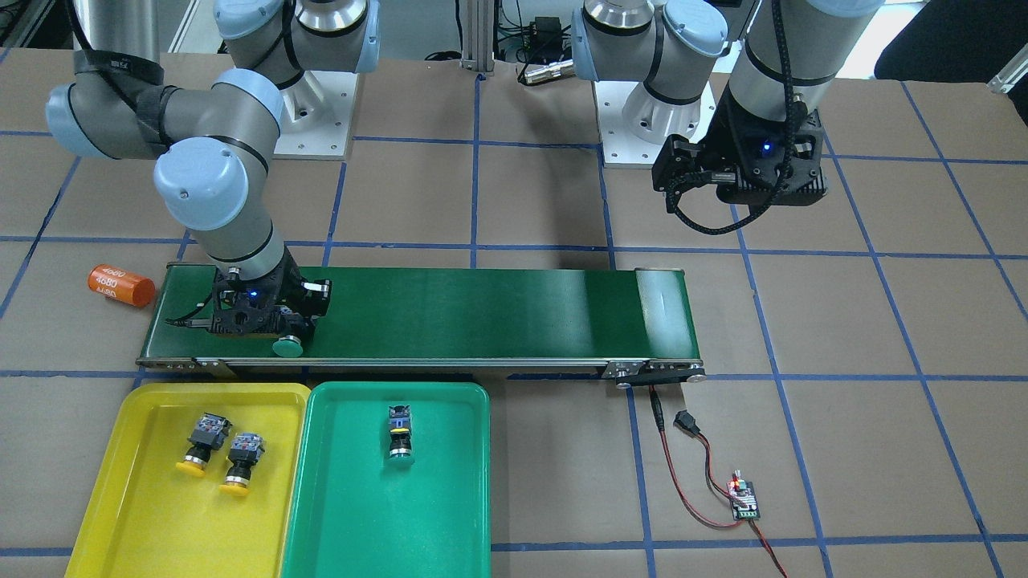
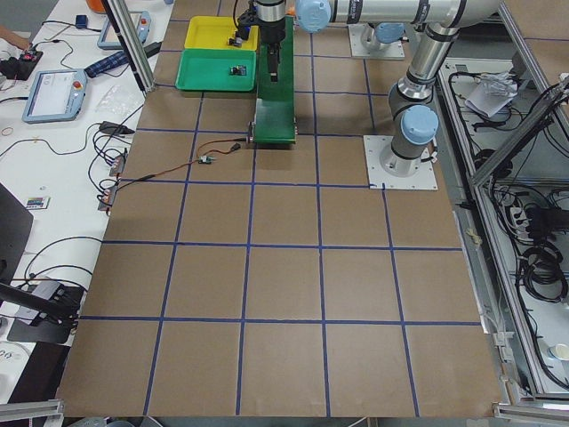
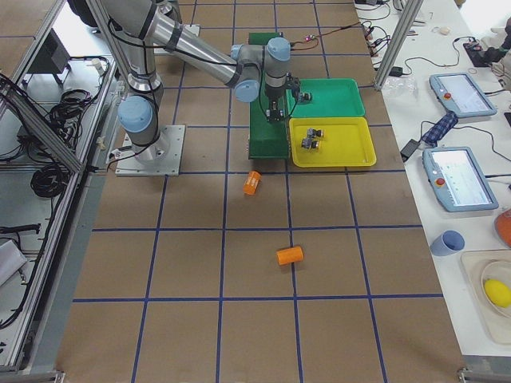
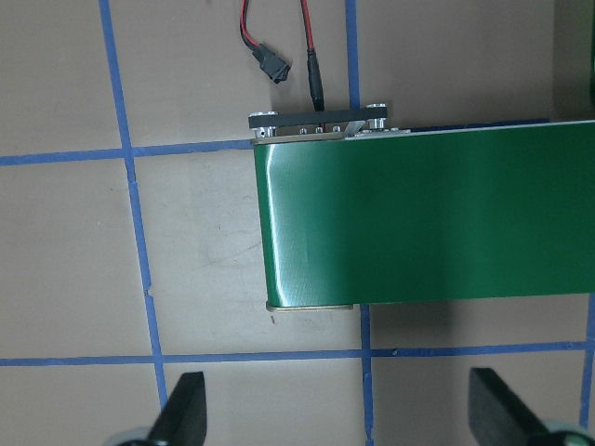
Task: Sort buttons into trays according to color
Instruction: 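Grasp the green button at the belt's end with the right gripper, then carry the green button into the green tray and open right gripper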
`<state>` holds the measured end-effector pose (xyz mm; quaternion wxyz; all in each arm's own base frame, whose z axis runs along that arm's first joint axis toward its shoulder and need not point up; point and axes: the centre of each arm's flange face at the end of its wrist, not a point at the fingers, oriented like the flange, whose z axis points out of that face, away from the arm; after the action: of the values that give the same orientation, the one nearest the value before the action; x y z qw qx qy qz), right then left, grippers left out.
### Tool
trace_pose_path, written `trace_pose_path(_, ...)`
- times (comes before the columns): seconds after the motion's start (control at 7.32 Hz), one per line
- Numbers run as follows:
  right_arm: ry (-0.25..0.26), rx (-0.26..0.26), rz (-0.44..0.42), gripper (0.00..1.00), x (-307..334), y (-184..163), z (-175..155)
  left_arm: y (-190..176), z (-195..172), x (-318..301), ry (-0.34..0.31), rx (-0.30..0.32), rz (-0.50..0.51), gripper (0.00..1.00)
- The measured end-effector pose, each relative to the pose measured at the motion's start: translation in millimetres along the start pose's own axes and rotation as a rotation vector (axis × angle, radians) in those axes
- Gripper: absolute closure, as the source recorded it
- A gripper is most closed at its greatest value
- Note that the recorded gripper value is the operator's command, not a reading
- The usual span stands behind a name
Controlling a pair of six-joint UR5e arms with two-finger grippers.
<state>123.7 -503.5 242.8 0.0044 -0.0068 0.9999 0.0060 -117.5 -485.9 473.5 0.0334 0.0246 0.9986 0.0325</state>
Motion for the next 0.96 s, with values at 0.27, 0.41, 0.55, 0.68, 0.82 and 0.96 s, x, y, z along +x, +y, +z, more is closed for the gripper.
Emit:
trace_pose_path(0.27,-0.002,0.007,0.028,0.90,-0.2,-1.6,-1.9,0.3,-0.4,0.0,0.000,0.001,0.000,0.00)
trace_pose_path(0.41,-0.007,0.024,0.035,0.89,-0.8,-6.9,-6.7,0.3,-0.5,0.0,0.000,0.001,0.000,0.00)
trace_pose_path(0.55,-0.012,0.055,0.039,0.78,-1.2,-22.7,-15.2,0.3,-0.4,0.0,0.000,0.001,0.000,0.00)
trace_pose_path(0.68,-0.014,0.085,0.037,0.60,-1.4,-49.6,-19.5,0.3,-0.1,0.0,0.000,0.000,0.000,0.00)
trace_pose_path(0.82,-0.019,0.122,0.020,0.60,-6.4,-79.6,-19.8,0.3,0.0,0.0,0.000,0.000,0.000,0.00)
trace_pose_path(0.96,-0.029,0.177,-0.016,0.60,-23.5,-104.3,-19.5,0.2,0.0,0.0,0.000,0.000,0.000,0.00)
